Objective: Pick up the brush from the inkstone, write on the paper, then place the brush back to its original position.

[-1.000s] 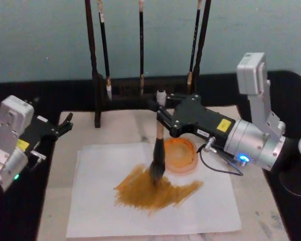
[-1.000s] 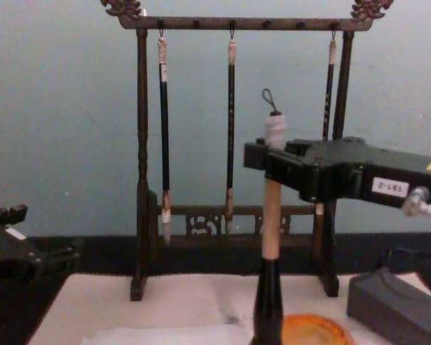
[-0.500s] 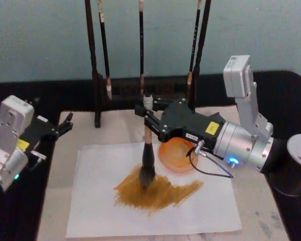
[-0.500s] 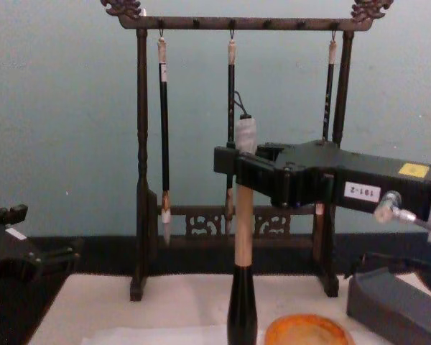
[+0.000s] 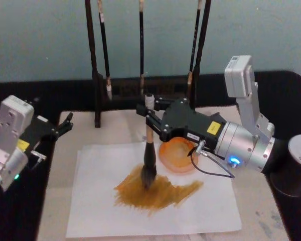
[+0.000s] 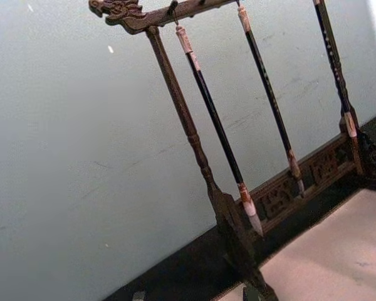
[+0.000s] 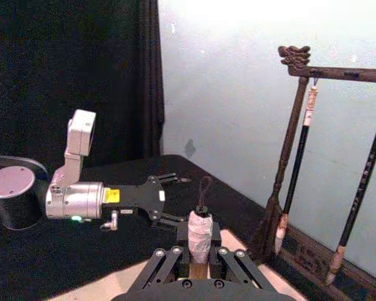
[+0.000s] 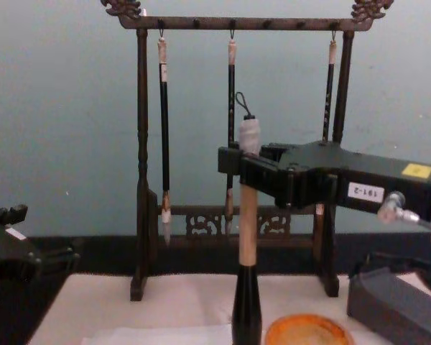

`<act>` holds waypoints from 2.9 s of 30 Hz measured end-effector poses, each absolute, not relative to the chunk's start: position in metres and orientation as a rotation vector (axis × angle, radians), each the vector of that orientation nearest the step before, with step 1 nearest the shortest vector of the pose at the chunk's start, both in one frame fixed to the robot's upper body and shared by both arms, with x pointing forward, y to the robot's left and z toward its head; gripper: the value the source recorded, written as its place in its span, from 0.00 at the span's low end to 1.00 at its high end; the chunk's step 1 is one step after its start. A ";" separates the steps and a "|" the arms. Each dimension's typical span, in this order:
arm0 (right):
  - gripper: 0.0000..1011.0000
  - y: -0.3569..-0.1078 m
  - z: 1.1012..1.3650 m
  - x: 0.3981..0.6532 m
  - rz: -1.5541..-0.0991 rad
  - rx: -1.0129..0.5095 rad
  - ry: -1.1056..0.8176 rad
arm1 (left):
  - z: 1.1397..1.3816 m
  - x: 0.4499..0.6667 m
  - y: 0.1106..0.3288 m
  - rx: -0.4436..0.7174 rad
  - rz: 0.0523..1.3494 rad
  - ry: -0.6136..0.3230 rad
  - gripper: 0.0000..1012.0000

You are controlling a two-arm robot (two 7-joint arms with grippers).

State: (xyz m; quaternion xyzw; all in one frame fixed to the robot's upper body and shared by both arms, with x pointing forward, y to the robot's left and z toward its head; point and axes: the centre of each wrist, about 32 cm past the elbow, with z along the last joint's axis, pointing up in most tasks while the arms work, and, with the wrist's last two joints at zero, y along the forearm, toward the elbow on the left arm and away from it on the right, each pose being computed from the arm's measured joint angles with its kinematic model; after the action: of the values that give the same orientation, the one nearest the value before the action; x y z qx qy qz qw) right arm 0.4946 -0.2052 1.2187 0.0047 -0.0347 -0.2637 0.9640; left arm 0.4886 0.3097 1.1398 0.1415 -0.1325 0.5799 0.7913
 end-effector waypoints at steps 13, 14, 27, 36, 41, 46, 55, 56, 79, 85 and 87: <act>0.16 -0.219 1.221 0.492 -0.589 0.011 -0.071 | 1.140 0.489 0.310 0.304 1.248 -0.285 1.00; 0.16 -0.222 1.221 0.492 -0.599 0.013 -0.070 | 1.140 0.489 0.310 0.304 1.248 -0.285 1.00; 0.16 -0.252 1.222 0.497 -0.742 0.106 -0.006 | 1.140 0.489 0.310 0.305 1.248 -0.285 1.00; 0.16 -0.271 1.218 0.502 -0.822 0.224 0.130 | 1.140 0.489 0.310 0.304 1.248 -0.285 1.00; 0.16 -0.285 1.210 0.507 -0.863 0.327 0.308 | 1.140 0.489 0.310 0.304 1.248 -0.285 1.00; 0.16 -0.301 1.194 0.514 -0.891 0.453 0.545 | 1.140 0.489 0.310 0.304 1.248 -0.285 1.00; 0.16 -0.317 1.165 0.521 -0.934 0.610 0.817 | 1.140 0.489 0.310 0.304 1.248 -0.285 1.00; 0.16 -0.317 1.164 0.521 -0.935 0.615 0.826 | 1.140 0.489 0.310 0.305 1.248 -0.285 1.00; 0.16 -0.303 1.117 0.528 -1.074 0.673 0.995 | 1.140 0.489 0.310 0.304 1.248 -0.285 1.00; 0.16 -0.303 1.114 0.530 -1.074 0.664 1.006 | 1.140 0.489 0.310 0.305 1.248 -0.285 1.00; 0.16 -0.304 1.113 0.531 -1.074 0.661 1.009 | 1.140 0.489 0.310 0.305 1.248 -0.285 1.00</act>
State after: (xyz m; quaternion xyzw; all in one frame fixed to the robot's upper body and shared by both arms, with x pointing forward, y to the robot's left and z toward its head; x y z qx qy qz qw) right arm 0.5315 -0.3042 1.1135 0.2958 0.4514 -0.4805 0.6913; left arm 0.4886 0.3097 1.1398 0.1415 -0.1325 0.5799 0.7913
